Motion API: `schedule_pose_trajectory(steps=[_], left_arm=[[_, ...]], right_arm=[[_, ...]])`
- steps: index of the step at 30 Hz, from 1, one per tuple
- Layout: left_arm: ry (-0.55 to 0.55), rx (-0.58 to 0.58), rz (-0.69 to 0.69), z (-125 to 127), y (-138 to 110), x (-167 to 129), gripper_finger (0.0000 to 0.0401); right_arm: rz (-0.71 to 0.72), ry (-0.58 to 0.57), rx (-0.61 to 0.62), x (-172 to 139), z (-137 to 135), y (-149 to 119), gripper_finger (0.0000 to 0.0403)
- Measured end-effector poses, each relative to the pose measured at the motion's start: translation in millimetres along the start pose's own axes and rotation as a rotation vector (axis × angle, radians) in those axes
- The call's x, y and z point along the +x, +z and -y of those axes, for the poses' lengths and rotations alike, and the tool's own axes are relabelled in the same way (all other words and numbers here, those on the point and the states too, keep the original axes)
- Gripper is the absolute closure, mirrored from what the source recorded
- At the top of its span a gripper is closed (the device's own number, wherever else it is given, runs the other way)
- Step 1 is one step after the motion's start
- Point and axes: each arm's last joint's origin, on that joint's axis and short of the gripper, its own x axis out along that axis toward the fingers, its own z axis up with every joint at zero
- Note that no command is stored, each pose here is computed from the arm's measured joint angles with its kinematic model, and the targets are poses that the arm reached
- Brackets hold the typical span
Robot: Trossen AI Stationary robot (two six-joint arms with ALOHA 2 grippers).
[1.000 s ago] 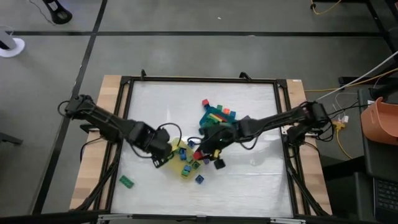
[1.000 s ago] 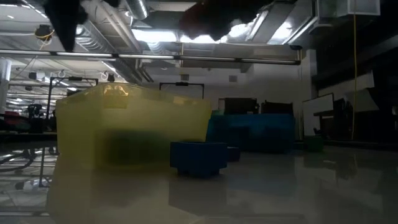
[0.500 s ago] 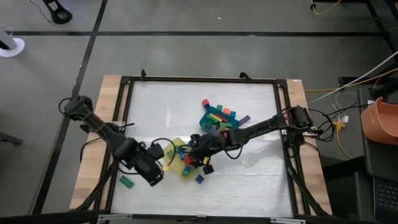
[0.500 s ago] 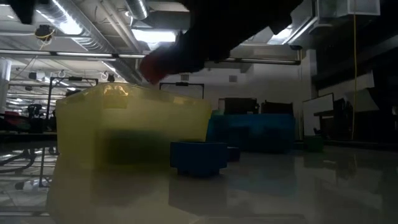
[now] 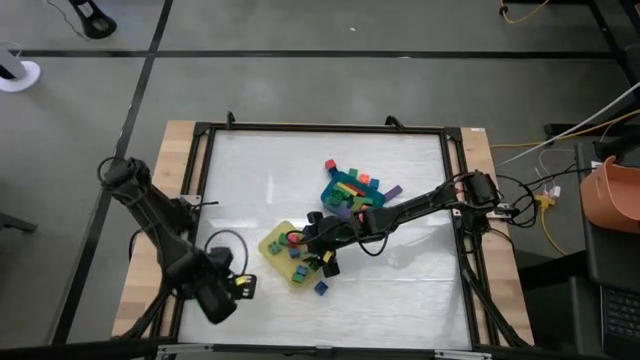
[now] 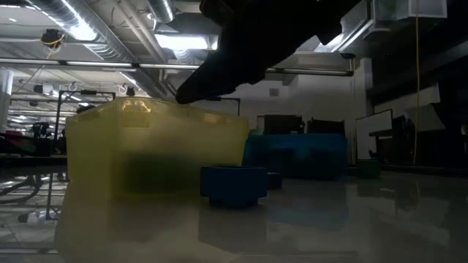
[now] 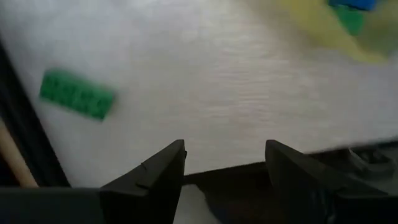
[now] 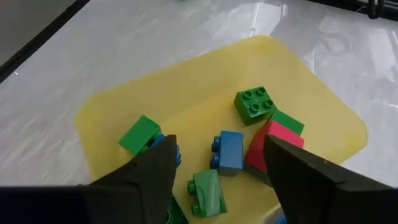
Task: Sort blocks by size
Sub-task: Put the small red wooden block into the yellow bin, then put the large green game piece into the blue bin
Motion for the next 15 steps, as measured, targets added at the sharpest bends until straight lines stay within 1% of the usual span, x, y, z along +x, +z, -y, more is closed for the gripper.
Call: schedule_pose_trajectory(steps=[1, 3, 6, 9, 10, 12, 15], left_arm=[[0.013, -0.04, 0.004, -2, -5, 4, 0.0191], [0.058, -0.033, -0.01, -5, -14, 13, 0.0191], [0.12, 0.005, 0.002, -5, -21, 29, 0.0191], [0.151, 0.065, 0.028, -3, -25, 43, 0.0191], [0.156, 0.096, 0.025, -2, -26, 47, 0.0191], [0.178, 0.206, -0.006, -3, -30, 51, 0.0191], [0.247, 0.361, -0.083, -6, -32, 52, 0.0191]], right_arm=[[-0.003, 0.0, 0.0, 0, 0, 0, 0.0163], [-0.008, 0.001, -0.002, 0, 0, -1, 0.0162], [-0.008, 0.001, -0.007, 0, 0, -1, 0.0163], [-0.008, 0.001, -0.008, 0, 0, -1, 0.0164], [-0.008, 0.001, -0.008, 0, 0, -1, 0.0164], [-0.008, 0.001, -0.009, 0, 0, -1, 0.0164], [-0.008, 0.001, -0.009, 0, 0, -1, 0.0164]])
